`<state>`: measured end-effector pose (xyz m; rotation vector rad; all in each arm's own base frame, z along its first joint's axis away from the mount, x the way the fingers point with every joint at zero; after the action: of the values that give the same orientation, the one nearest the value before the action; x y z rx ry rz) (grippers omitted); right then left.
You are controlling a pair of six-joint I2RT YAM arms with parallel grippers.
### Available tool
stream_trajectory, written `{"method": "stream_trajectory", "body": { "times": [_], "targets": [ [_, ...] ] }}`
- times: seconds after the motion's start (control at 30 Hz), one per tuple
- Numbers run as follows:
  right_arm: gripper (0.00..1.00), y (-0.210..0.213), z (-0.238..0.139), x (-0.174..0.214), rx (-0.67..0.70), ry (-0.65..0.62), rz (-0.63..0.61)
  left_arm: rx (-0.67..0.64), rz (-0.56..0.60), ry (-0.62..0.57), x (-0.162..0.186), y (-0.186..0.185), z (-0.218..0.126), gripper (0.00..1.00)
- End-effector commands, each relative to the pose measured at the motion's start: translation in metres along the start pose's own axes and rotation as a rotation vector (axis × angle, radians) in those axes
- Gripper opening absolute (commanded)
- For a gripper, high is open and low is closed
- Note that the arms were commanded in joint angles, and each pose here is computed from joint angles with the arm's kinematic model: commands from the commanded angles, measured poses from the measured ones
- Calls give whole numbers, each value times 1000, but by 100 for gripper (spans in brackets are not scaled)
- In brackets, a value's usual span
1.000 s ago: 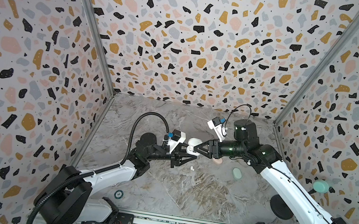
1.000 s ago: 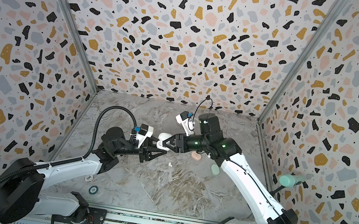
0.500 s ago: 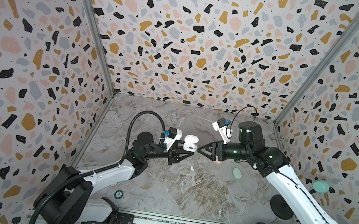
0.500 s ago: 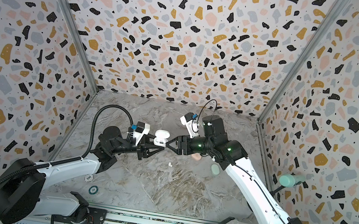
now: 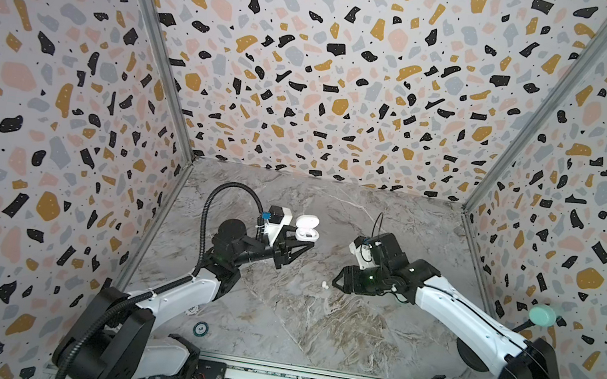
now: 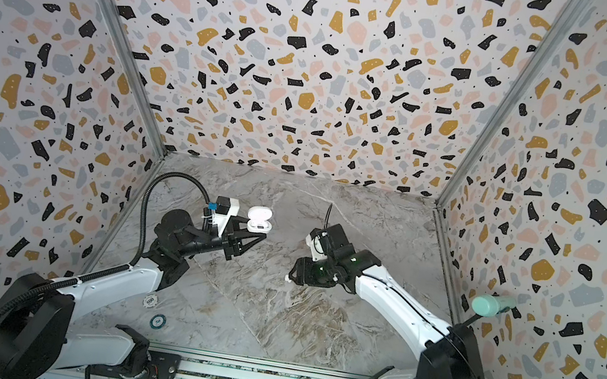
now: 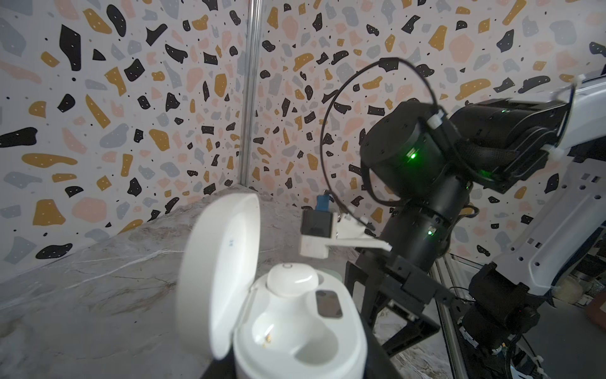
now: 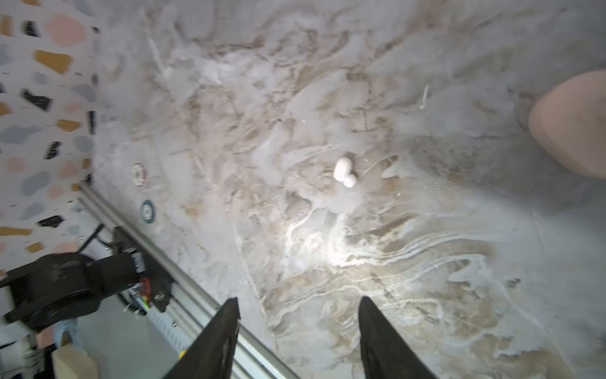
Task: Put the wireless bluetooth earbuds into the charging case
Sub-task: 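Withdraw the right gripper and lower it onto the second white earbud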
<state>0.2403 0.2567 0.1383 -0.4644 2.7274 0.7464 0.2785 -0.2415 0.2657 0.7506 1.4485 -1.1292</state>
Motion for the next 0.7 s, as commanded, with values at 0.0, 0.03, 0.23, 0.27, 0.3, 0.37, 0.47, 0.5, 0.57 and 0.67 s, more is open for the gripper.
{"method": "stream_trajectory", "body": {
  "times": [0.0,0.03,0.23,0.27,0.3,0.37,0.47,0.5,0.57,0.67],
  "targets": [
    [57,-4,12,-19,133,-34,34,9,52,-59,-16,-6,-5,32],
    [56,-3,19,-21,162,-22,32,8,53,-61,-17,-7,-5,32],
    [48,3,59,-29,264,12,25,1,59,-72,-21,-6,-7,32],
    [47,3,63,-30,269,13,30,1,59,-74,-21,-6,-7,32],
    [45,2,67,-30,272,13,37,2,59,-75,-22,-7,-7,32],
    [42,-1,73,-32,283,9,46,0,64,-78,-23,-7,-8,32],
    [40,-4,79,-37,307,2,48,-1,67,-81,-24,-8,-9,32],
    [40,-5,81,-38,314,-1,51,-2,66,-81,-24,-8,-9,32],
    [39,-8,86,-39,327,1,50,-1,65,-81,-24,-8,-9,32],
    [38,-11,93,-40,339,11,50,-3,67,-84,-25,-7,-10,32]
  ]
}}
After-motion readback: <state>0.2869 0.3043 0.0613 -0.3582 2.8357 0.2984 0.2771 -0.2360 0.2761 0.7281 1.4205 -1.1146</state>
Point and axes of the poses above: each gripper's point midway between its finger pads, its own z axis out along the fingers, its own y axis along the line the jaws close on, x = y × z, the point moved 1 cm from there along -z, back along the fingers, and after that the axes turned 4 degrees about -z, right-handed, at the moved point
